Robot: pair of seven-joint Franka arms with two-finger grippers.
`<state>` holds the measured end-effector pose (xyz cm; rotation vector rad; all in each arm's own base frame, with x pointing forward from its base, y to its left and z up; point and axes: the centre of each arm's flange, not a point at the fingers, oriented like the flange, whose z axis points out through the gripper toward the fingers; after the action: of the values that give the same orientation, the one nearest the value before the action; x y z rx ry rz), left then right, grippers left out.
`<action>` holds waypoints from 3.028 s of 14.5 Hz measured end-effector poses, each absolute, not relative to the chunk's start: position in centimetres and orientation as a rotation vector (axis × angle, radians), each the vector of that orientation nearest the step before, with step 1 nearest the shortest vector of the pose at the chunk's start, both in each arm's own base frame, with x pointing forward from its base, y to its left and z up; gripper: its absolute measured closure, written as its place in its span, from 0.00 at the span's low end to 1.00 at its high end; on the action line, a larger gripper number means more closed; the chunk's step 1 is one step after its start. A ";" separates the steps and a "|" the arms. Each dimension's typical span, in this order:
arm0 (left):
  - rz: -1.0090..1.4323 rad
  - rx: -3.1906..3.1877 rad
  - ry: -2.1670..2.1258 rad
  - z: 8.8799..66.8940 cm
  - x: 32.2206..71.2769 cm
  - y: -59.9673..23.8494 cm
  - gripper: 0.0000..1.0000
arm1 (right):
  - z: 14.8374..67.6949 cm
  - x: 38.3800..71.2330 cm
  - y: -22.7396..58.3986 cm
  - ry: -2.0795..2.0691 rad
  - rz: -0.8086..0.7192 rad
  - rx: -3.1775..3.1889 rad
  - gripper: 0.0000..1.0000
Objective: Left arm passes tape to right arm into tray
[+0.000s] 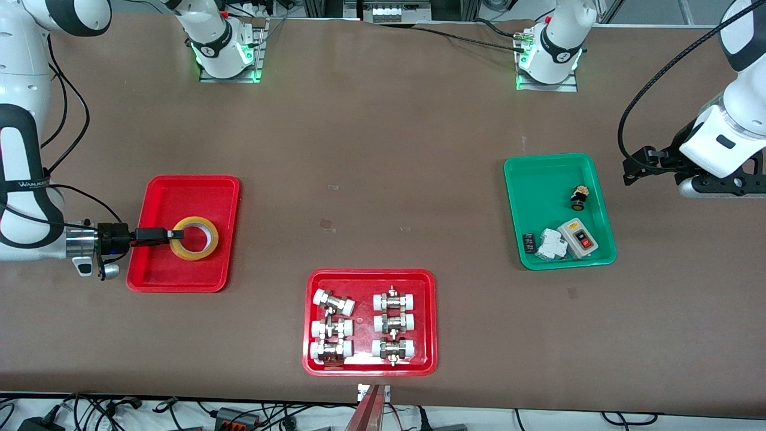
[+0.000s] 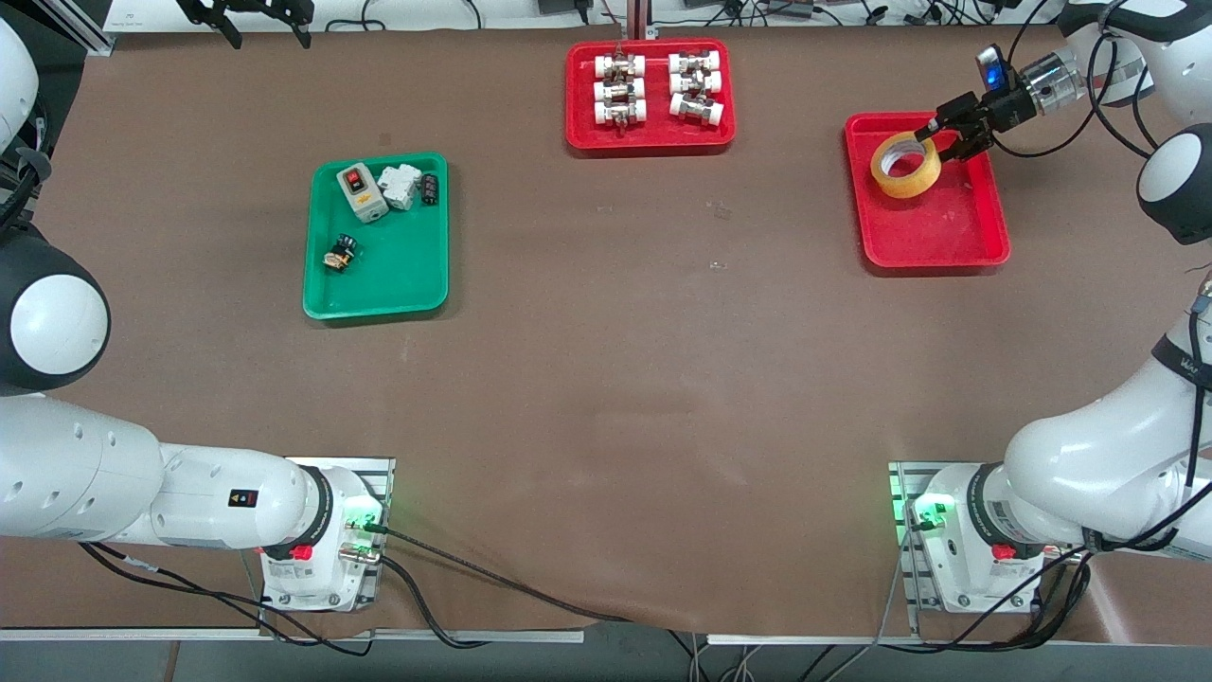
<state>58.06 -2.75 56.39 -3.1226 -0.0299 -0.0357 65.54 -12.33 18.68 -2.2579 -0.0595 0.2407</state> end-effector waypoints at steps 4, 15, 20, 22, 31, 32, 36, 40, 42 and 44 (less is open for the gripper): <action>-0.048 -3.124 -0.044 56.4 58.2 -2.2 0.00 | 18.3 66.5 -11.3 -0.180 0.249 -2.431 0.00; -0.067 -3.125 -0.040 56.5 58.3 -2.4 0.00 | 30.3 68.6 -8.6 -0.322 0.337 -2.879 0.00; -0.068 -3.125 -0.039 56.5 58.3 -2.4 0.00 | 44.4 67.8 -3.0 -0.143 0.326 -3.082 0.00; -0.068 -3.125 -0.039 56.5 58.3 -2.4 0.00 | 49.7 67.1 -2.5 -0.145 0.228 -3.109 0.00; -0.071 -3.126 -0.025 56.5 58.3 -2.9 0.00 | 58.1 65.4 -2.8 0.067 0.016 -3.138 0.00; -0.072 -3.126 -0.023 56.6 58.3 -3.0 0.00 | 58.5 65.3 -2.6 0.065 -0.002 -3.140 0.00; -0.073 -3.126 -0.021 56.6 58.3 -3.1 0.00 | 60.2 64.2 -3.6 0.059 -0.070 -3.157 0.00; -0.074 -3.126 -0.021 56.6 58.3 -3.1 0.00 | 59.9 63.1 -5.1 0.074 -0.033 -3.177 0.00; -0.074 -3.126 -0.021 56.6 58.3 -3.1 0.00 | 59.4 62.7 -4.9 0.076 -0.008 -3.176 0.00; -0.075 -3.126 -0.021 56.6 58.3 -3.1 0.00 | 59.3 62.4 -4.7 0.070 -0.007 -3.175 0.00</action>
<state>58.31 -3.08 56.57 -3.1257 -0.0209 -0.0747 62.36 -4.69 59.29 -3.1755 0.0700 -0.0070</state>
